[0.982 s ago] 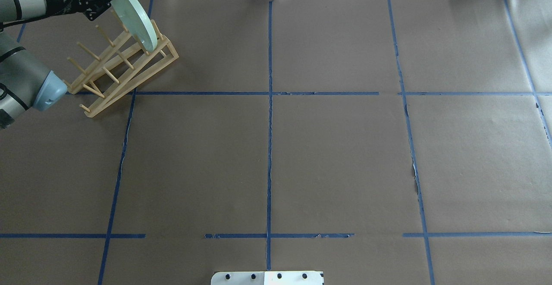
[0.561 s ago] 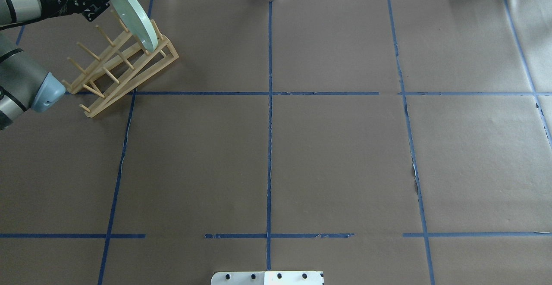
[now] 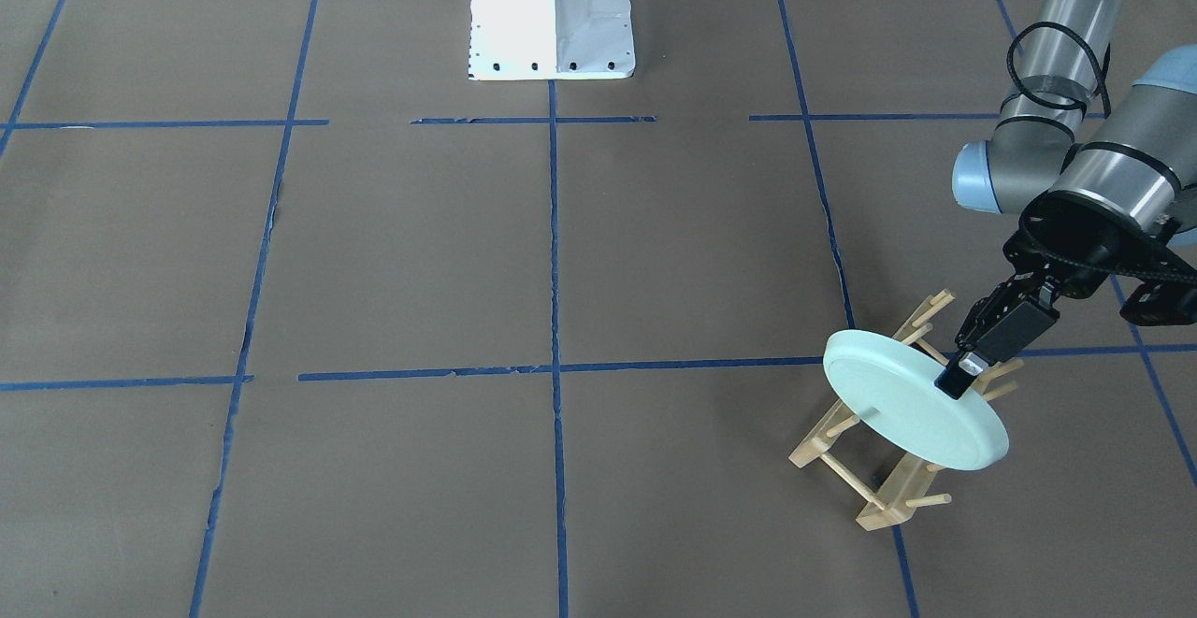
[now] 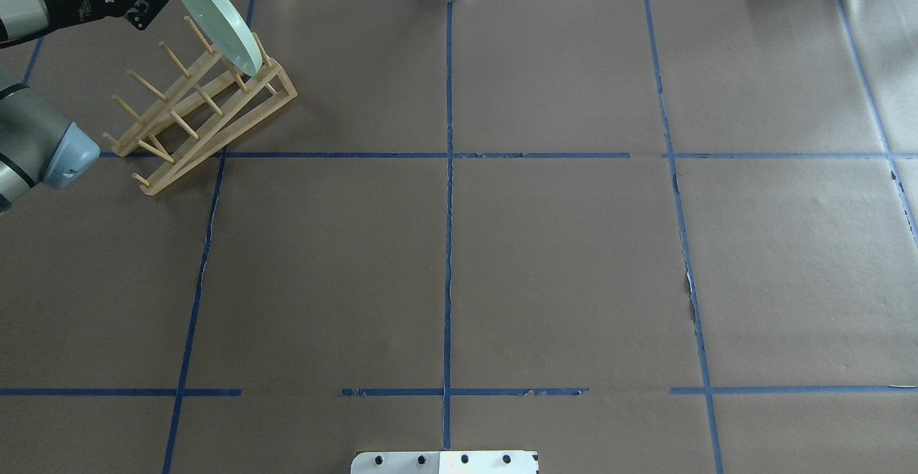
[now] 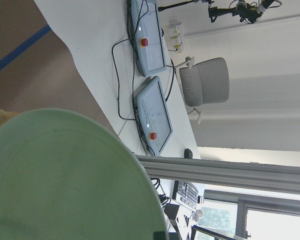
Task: Place plate on table
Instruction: 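Lift the plate up out of the wooden rack with the left gripper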
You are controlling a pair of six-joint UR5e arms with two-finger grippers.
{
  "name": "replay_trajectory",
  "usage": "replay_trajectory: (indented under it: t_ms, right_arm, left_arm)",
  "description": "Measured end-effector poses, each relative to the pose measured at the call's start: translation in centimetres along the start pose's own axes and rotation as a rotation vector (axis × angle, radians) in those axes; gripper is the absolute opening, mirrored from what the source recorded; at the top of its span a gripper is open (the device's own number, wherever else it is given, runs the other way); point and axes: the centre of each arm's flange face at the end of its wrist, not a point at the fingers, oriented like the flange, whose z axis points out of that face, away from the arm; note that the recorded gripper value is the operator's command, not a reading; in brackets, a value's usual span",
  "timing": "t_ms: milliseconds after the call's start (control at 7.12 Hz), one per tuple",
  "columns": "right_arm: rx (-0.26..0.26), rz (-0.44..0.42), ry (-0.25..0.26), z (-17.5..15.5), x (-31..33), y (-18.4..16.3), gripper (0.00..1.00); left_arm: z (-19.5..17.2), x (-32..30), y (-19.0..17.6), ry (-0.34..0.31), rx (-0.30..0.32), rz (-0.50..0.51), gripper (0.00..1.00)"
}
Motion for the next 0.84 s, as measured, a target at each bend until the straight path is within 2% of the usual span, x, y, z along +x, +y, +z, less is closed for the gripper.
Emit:
replay_trajectory:
  t_ms: [281,421,561,842]
  right_arm:
    - [0.001,-0.001,0.000,0.0,0.0,0.0,1.00]
    - [0.001,-0.001,0.000,0.0,0.0,0.0,1.00]
    - [0.001,-0.001,0.000,0.0,0.0,0.0,1.00]
    - [0.001,-0.001,0.000,0.0,0.0,0.0,1.00]
  left_arm:
    - [-1.4,1.9,-1.2,0.033,0.013,-0.027,0.00]
    - [-2.3,3.3,-1.5,0.039,0.000,-0.026,0.00]
    - [-3.4,4.7,-1.4,0.029,-0.033,-0.014,0.00]
    - [-5.2,8.2,1.2,-0.010,-0.096,0.016,0.00]
